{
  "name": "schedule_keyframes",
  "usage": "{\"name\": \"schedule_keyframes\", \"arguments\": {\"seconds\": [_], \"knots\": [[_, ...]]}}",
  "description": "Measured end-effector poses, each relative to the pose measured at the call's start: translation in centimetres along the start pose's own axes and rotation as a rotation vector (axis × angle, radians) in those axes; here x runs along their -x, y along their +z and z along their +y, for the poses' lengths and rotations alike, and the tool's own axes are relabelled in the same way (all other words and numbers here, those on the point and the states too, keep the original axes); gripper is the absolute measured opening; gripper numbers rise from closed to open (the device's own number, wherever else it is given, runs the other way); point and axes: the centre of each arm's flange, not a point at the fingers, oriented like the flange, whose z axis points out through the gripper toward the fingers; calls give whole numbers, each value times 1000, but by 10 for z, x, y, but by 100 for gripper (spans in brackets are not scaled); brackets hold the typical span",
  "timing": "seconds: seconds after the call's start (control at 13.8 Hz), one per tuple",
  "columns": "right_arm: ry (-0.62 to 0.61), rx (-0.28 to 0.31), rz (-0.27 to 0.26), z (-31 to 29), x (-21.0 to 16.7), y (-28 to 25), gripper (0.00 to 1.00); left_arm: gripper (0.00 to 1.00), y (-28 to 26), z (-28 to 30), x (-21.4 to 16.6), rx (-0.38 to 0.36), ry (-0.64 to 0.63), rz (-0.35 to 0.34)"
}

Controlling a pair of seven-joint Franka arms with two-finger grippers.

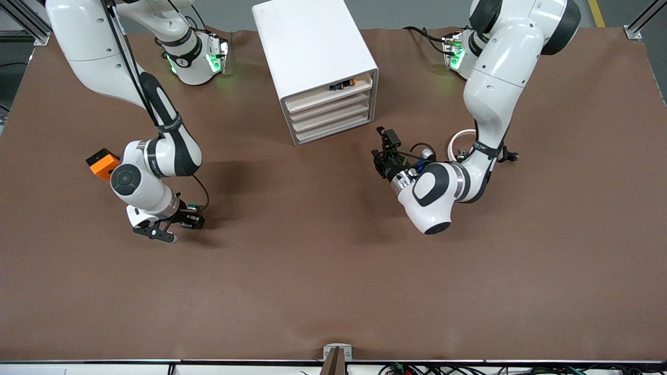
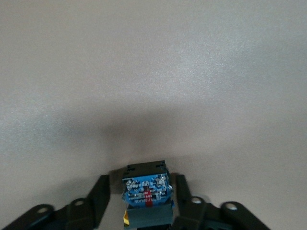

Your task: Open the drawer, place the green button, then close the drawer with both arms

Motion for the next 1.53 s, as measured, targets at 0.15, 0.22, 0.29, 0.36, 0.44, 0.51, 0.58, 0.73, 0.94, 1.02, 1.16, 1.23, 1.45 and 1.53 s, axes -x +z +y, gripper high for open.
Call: {"name": "schedule_keyframes", "arguments": {"seconds": [0.15, 0.22, 0.29, 0.36, 0.44, 0.51, 0.58, 0.73, 0.94, 1.02, 1.16, 1.23, 1.45, 1.53], "knots": [[1, 0, -1, 0, 0, 0, 42, 100, 2, 13, 0, 2, -76, -36], [1, 0, -1, 0, 0, 0, 42, 100, 3, 16, -1, -2, -105, -44], [1, 0, -1, 0, 0, 0, 42, 100, 4, 18, 0, -9, -130, -52], [1, 0, 0, 0, -1, 0, 42, 100, 6, 19, 0, -17, -145, -60], [1, -2, 4, -1, -2, -2, 42, 100, 8, 20, 2, -23, -150, -63], [5, -3, 8, -2, -4, -4, 42, 100, 10, 20, 3, -29, -150, -67], [16, -2, 3, -3, -7, -7, 42, 100, 13, 19, 6, -36, -150, -71], [62, 4, -22, -8, -14, -18, 41, 100, 21, 20, 10, -58, -146, -75], [109, 13, -51, -22, -21, -37, 41, 100, 45, 19, 21, -109, -144, -51], [119, 13, -52, -25, -21, -39, 41, 100, 53, 19, 23, -124, -148, -43], [138, 16, -59, -29, -22, -43, 41, 100, 68, 21, 27, -141, -149, -26], [143, 18, -63, -31, -22, -44, 41, 100, 72, 22, 27, -145, -150, -20], [152, 19, -66, -36, -21, -47, 41, 80, 79, 24, 25, -156, -160, -11], [156, 19, -65, -36, -21, -47, 41, 67, 81, 25, 24, -160, -163, -8]]}}
